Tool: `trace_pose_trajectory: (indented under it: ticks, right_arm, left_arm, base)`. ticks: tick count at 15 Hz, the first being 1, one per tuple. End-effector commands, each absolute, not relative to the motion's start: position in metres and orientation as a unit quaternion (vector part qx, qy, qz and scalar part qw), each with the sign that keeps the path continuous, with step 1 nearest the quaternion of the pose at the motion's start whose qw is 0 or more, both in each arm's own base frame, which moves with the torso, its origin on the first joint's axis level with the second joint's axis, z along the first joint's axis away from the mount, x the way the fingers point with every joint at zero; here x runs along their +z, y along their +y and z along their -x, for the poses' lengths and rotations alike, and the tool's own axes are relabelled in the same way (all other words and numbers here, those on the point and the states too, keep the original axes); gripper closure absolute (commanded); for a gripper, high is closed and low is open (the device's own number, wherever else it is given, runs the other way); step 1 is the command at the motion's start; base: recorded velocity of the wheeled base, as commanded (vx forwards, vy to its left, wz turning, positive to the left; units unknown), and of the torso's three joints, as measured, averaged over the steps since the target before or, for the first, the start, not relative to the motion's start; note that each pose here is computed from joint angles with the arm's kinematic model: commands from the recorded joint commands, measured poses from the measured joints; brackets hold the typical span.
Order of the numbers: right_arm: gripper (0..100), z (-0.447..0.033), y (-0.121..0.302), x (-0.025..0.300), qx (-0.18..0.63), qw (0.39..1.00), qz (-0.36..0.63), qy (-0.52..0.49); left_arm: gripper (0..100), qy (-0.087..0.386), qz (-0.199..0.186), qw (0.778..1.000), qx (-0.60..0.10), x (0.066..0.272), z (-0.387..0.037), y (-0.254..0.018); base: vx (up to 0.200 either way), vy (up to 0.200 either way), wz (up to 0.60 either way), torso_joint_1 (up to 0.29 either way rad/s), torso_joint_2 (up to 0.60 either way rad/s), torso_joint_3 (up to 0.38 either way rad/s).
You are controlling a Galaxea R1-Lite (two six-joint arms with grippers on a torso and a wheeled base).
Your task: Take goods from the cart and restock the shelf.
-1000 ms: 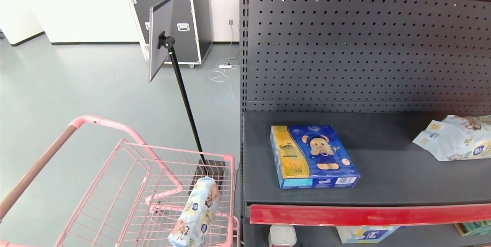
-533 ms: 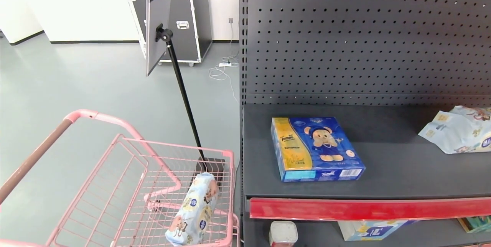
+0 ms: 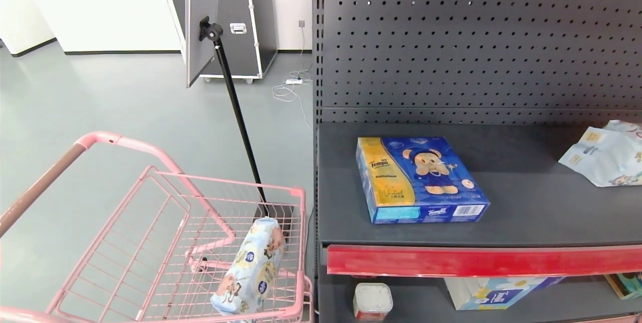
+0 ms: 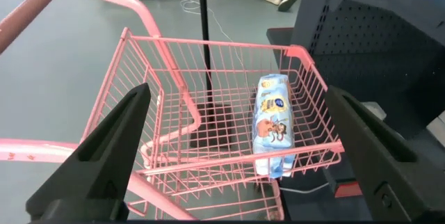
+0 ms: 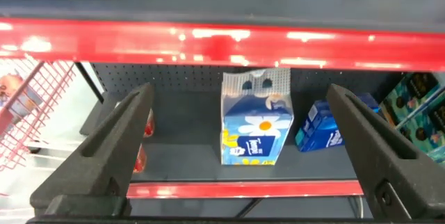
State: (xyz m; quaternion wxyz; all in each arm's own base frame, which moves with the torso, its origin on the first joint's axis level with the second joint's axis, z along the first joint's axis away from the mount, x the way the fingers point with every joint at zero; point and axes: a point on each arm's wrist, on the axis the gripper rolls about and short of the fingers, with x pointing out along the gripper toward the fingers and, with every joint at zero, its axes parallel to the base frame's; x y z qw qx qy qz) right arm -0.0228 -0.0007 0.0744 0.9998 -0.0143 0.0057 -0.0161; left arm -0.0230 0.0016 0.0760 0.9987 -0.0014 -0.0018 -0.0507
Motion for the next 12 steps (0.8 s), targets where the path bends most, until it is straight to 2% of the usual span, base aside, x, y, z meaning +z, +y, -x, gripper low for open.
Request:
trace_pose_trajectory:
  ticks: [1, 6, 12]
  right_arm:
    - [0, 0.0228, -0.0007, 0.0745, -0.016, 1.000, 0.015, 0.005]
    - [0, 0.0228, -0.0007, 0.0744, -0.016, 1.000, 0.015, 0.006]
    - [0, 0.0228, -0.0007, 0.0744, -0.016, 1.000, 0.015, 0.006]
  left_arm:
    - [0, -0.001, 0.002, 0.999, -0.051, 0.0761, 0.0229, 0.0016]
    - [0, -0.001, 0.002, 0.999, -0.051, 0.0761, 0.0229, 0.0016]
    - [0, -0.001, 0.002, 0.999, -0.051, 0.0761, 0.0229, 0.0016]
  base:
    - [0.000, 0.000, 0.00, -0.139, 0.38, 0.232]
    - [0.000, 0.000, 0.00, -0.143, 0.39, 0.248]
    - [0.000, 0.000, 0.00, -0.172, 0.53, 0.351]
